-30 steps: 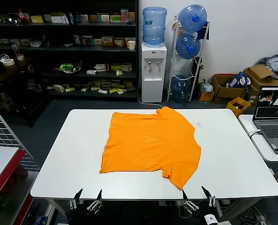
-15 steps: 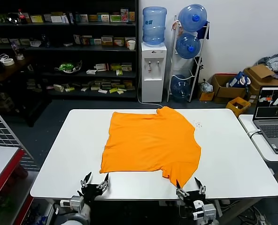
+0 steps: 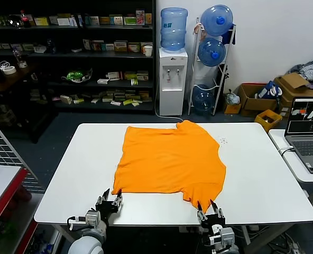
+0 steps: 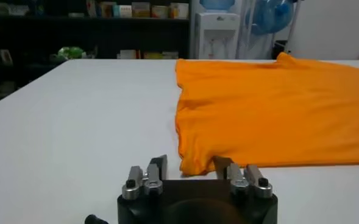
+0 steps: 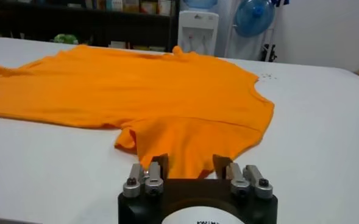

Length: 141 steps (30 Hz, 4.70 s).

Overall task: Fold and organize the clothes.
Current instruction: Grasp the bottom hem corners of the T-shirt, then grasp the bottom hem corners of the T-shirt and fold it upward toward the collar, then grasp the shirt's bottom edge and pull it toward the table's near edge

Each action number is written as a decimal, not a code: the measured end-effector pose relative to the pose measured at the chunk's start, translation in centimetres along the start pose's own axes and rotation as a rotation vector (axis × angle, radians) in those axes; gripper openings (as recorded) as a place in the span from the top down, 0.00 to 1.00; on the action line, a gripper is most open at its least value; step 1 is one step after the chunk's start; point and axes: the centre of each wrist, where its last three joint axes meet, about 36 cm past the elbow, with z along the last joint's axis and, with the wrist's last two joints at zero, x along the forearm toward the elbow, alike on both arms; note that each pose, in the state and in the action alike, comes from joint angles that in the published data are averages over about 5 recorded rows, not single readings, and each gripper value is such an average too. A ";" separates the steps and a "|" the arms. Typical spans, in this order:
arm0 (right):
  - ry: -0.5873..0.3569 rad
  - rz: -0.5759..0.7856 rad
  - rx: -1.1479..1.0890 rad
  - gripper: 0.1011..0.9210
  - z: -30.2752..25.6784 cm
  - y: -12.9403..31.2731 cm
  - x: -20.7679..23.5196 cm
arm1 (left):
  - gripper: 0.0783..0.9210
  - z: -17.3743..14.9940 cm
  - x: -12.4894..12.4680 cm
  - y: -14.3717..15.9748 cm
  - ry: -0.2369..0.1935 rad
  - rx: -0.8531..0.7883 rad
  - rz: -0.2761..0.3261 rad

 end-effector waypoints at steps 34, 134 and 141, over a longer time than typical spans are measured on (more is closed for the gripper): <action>-0.048 0.024 0.042 0.97 -0.6 -2.4 11.2 | 0.97 -2.1 12.0 -2.4 0.015 0.051 0.057; 0.086 -0.029 -0.036 0.73 -5.2 -11.9 -3.7 | 0.50 -1.0 1.6 -0.4 0.021 0.016 0.073; 0.065 -0.018 -0.047 0.95 -5.4 -12.0 -3.1 | 0.73 -1.1 1.8 -0.6 0.013 0.020 0.066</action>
